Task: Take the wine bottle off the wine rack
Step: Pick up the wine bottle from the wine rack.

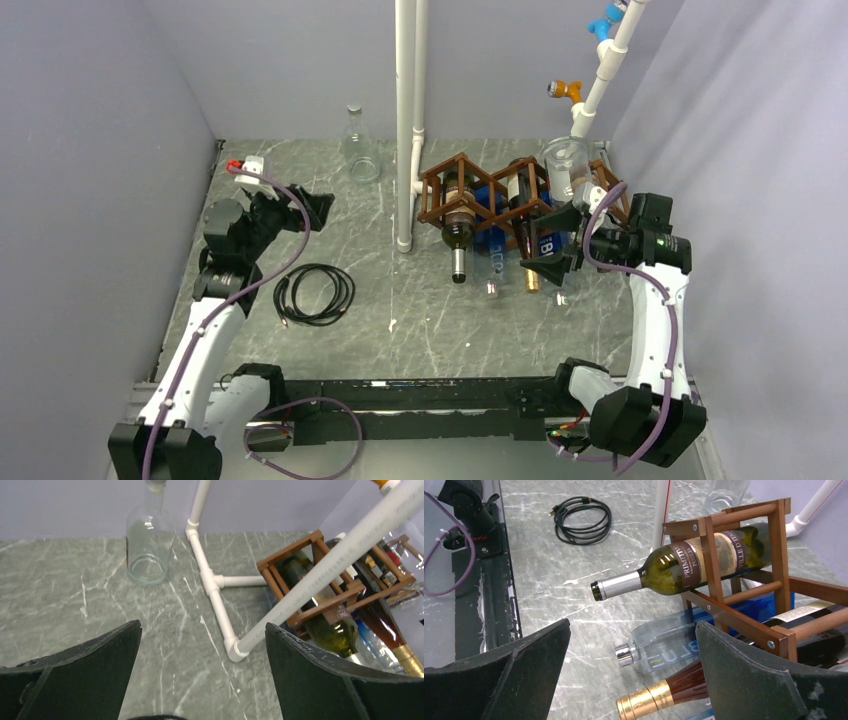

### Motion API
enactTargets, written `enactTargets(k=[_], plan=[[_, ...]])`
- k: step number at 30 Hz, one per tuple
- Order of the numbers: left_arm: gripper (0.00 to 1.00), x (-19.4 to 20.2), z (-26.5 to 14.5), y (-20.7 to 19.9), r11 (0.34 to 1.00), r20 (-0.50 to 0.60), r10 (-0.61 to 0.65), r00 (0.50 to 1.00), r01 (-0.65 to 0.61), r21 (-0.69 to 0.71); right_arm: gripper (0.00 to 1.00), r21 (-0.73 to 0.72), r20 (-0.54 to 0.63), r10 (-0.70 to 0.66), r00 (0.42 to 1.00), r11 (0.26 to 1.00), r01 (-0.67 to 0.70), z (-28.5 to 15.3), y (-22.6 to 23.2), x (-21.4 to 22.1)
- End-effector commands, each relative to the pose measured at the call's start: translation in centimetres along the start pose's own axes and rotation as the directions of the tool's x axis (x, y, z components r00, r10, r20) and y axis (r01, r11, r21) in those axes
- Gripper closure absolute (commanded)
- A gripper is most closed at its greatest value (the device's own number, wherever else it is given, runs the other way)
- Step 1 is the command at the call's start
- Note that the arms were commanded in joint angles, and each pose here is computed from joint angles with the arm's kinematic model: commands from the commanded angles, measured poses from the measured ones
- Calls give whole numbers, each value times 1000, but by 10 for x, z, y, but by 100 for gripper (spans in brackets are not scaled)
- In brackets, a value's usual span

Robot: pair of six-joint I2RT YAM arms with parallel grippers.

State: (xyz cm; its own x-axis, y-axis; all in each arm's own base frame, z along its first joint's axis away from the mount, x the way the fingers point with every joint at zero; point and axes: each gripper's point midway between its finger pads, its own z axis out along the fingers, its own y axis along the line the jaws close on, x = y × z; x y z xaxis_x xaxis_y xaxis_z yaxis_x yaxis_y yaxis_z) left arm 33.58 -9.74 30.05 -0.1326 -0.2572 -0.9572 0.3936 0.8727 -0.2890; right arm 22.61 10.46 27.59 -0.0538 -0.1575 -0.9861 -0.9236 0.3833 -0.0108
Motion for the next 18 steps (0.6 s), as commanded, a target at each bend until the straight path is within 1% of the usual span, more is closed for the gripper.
enactTargets(k=[1, 2, 6, 9, 12, 18], plan=[[1, 15, -17, -1, 1000, -59, 29, 998, -29, -6, 1, 8, -26, -54, 998, 998, 54, -7, 7, -16], [1, 18, -19, -1, 999, -71, 31, 997, -32, -6, 1, 9, -34, -52, 998, 999, 52, -8, 8, -18], [1, 46, -28, 0, 1000, -177, 14, 984, -15, -4, 1, 40, -49, -42, 998, 998, 44, -11, 11, -25], [1, 63, -34, 0, 1000, -241, 8, 971, -7, 3, 0, 95, -55, -27, 998, 995, 32, -14, 6, -32], [1, 66, -38, -3, 1000, -252, 8, 968, -5, 13, 0, 151, -81, 0, 997, 989, 12, -19, 0, -35], [1, 65, -40, -8, 999, -249, -6, 968, 13, 30, 0, 294, -122, 124, 985, 952, -84, -30, -20, -38]])
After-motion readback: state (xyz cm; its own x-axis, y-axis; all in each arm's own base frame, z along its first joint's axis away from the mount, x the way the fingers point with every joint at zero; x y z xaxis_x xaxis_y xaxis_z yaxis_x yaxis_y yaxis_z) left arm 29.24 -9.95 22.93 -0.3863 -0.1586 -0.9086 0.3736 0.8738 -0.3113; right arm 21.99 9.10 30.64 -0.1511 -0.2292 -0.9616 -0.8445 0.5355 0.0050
